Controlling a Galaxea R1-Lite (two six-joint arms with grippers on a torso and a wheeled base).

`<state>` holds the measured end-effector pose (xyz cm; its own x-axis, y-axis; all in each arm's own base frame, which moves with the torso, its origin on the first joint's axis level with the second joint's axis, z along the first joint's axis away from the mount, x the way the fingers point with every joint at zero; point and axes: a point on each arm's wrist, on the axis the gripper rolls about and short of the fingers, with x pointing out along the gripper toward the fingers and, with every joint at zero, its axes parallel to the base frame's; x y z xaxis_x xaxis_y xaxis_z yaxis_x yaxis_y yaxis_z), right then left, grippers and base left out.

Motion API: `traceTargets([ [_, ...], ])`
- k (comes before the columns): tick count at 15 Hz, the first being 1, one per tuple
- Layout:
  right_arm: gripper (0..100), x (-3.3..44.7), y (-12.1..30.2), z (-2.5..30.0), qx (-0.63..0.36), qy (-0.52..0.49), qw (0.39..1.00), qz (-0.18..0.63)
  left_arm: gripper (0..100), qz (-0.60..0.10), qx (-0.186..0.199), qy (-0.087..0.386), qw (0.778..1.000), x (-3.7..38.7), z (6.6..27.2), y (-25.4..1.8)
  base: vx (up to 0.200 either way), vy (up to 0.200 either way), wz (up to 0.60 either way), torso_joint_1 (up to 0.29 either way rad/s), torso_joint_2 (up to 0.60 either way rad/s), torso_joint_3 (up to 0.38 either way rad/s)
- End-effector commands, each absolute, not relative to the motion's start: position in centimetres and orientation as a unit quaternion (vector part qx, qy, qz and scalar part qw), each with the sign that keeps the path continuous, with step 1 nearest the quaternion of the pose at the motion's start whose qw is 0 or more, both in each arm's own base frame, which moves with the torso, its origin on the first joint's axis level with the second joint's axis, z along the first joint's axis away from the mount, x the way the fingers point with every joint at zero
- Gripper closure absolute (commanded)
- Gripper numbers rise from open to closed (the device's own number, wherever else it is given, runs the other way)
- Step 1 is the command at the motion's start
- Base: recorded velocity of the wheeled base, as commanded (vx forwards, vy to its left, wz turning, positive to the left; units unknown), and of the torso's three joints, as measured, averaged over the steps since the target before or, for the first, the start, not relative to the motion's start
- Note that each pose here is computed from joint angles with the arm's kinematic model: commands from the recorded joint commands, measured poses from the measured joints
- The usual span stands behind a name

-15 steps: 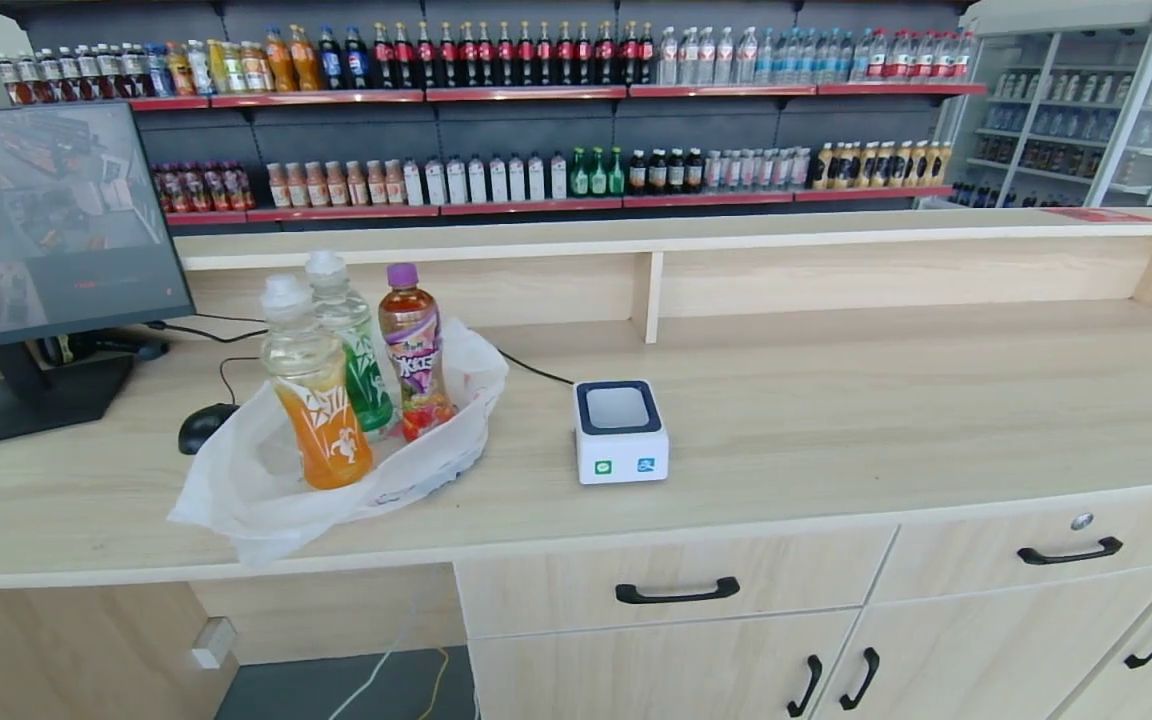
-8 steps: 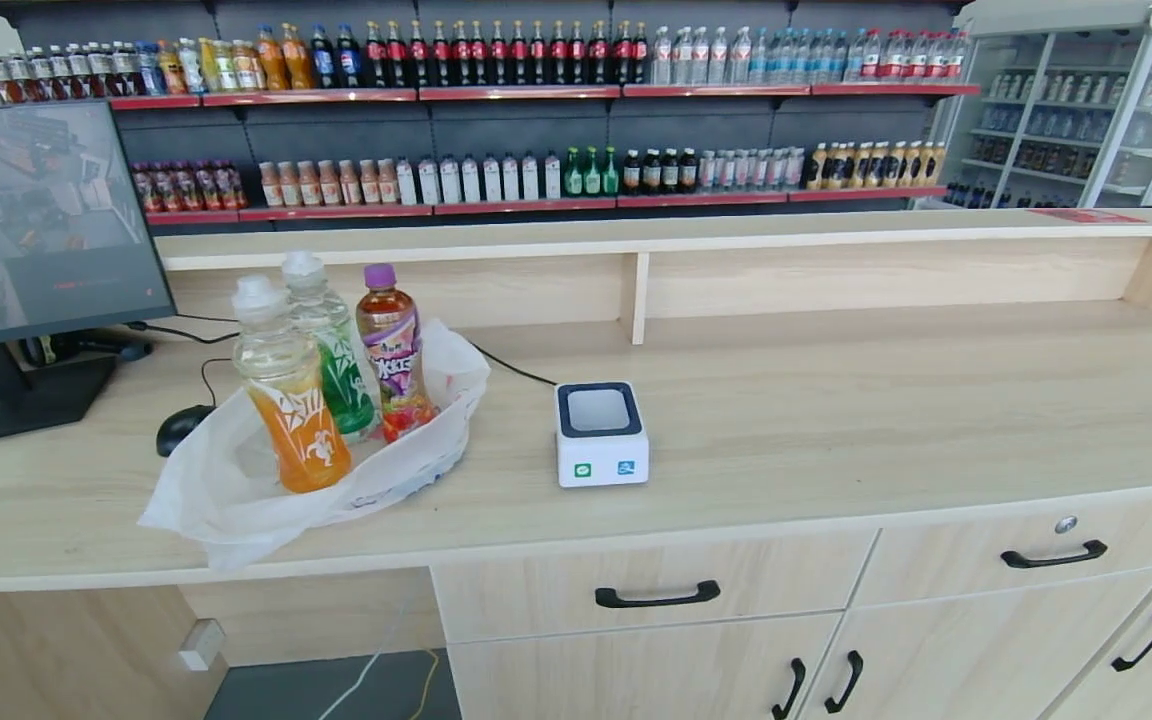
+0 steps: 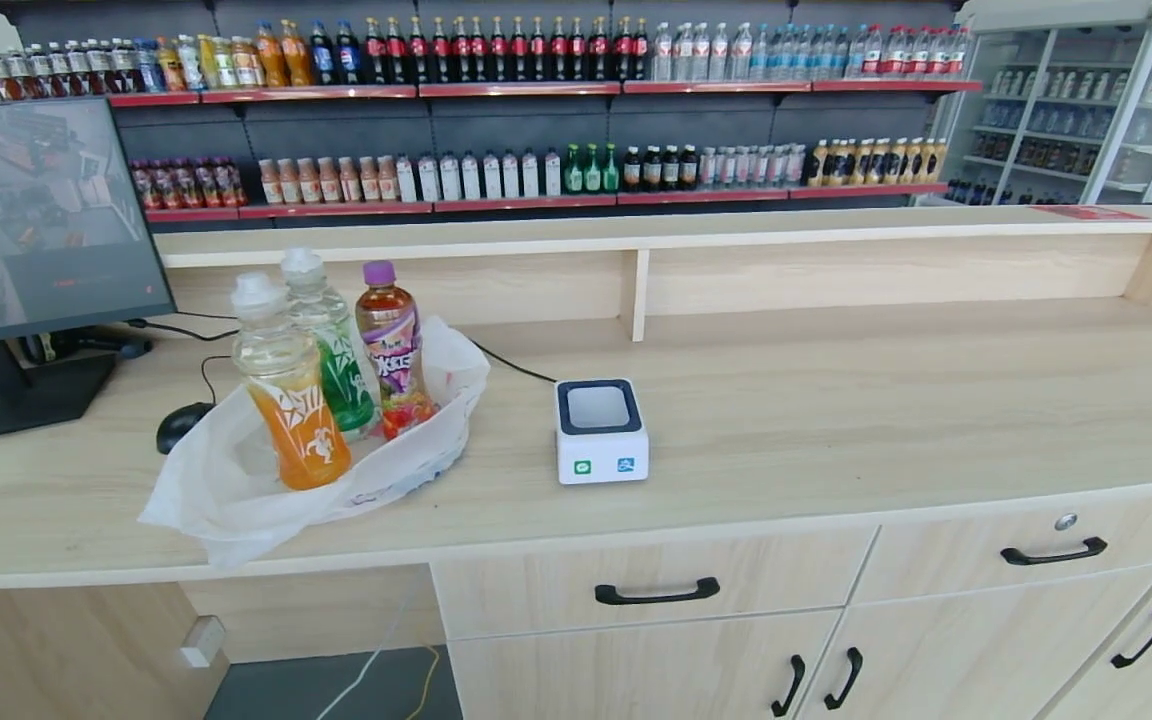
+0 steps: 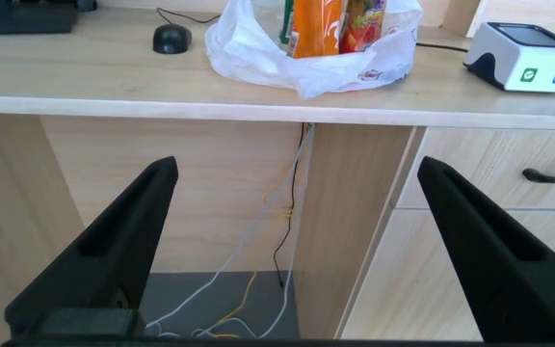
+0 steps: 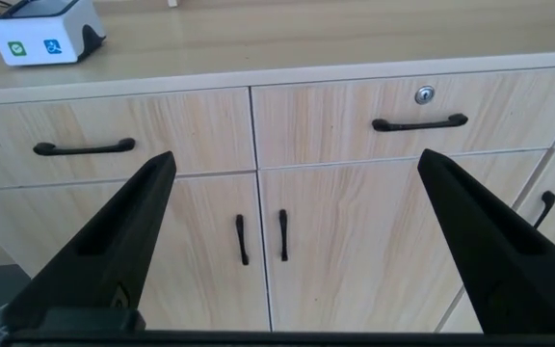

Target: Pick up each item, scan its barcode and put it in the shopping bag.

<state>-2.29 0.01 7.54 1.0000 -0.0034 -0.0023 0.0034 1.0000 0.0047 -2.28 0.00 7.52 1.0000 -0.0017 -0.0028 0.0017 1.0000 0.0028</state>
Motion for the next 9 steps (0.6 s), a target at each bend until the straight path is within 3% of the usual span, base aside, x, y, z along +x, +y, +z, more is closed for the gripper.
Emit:
traceTargets([
  [1,0,-2.28,0.01,7.56,0.002,0.002,1.000,-0.001,0,-0.001,0.002,0.001,1.000,-2.28,7.53,0.00,0.000,0.000,0.00,0.000,0.00,0.000],
  [9,0,-2.27,0.01,7.52,0.002,0.002,1.000,-0.001,0,0.000,0.001,0.001,1.000,-2.28,7.53,-0.01,0.000,0.000,0.00,0.000,0.00,0.000],
])
